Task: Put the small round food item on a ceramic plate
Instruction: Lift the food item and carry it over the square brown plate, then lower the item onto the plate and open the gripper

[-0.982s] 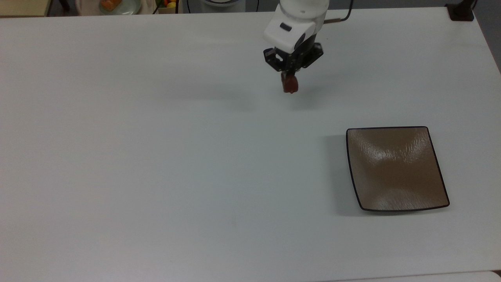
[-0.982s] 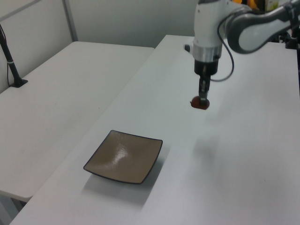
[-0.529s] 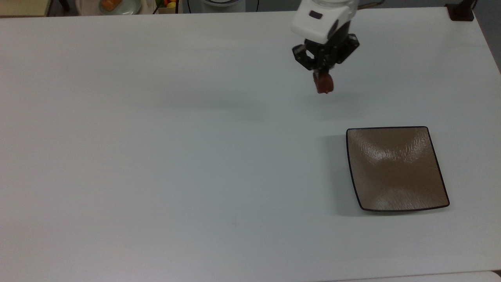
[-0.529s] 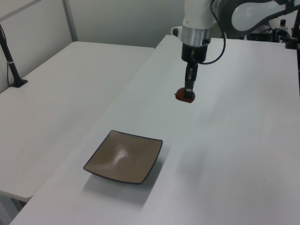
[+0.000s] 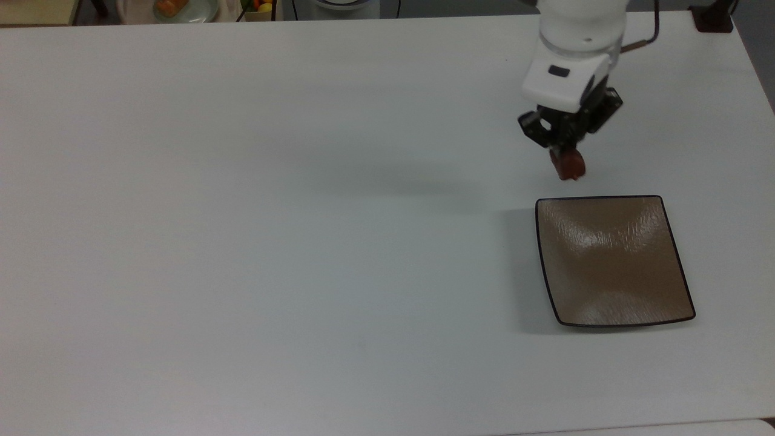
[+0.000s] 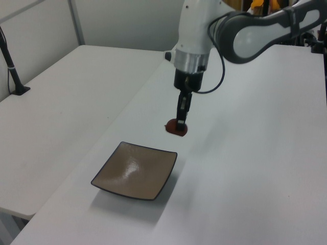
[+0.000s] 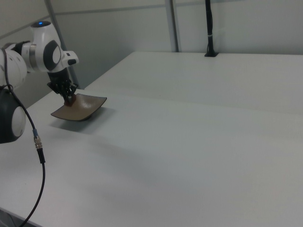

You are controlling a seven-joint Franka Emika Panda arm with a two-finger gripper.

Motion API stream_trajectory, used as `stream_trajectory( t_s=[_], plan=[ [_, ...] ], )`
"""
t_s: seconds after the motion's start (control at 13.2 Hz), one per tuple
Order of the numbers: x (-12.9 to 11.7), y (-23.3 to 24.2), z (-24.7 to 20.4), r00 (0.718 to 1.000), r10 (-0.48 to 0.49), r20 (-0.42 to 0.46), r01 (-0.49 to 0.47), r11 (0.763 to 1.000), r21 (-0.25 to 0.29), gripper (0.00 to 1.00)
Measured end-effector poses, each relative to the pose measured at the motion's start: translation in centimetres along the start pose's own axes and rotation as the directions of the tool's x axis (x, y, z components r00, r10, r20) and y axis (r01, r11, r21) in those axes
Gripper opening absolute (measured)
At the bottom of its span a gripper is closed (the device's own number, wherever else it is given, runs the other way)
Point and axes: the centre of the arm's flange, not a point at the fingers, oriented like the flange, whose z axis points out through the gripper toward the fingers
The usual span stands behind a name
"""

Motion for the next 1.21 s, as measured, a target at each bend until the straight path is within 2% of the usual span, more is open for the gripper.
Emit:
stream_trajectory(
  t_s=[0.15,0.38,0.6,0.76,0.98,1.21],
  plan=[
    [1.1,-1.2,2.1,0.998,0.015,-0.065,-0.015,1.000,0.015,0.14],
    [2.5,-1.9,4.7,0.994,0.031,-0.103,-0.030,0.999,0.010,0.15],
    [4.0,-1.6,8.4,0.984,0.052,-0.172,-0.044,0.998,0.048,0.16],
    [4.2,-1.5,10.7,0.979,0.057,-0.194,-0.045,0.997,0.063,0.16],
    [3.7,-2.3,15.0,0.975,0.035,-0.219,-0.025,0.999,0.046,0.16],
    [3.7,-2.9,15.5,0.972,0.029,-0.232,-0.018,0.999,0.050,0.19]
  ],
)
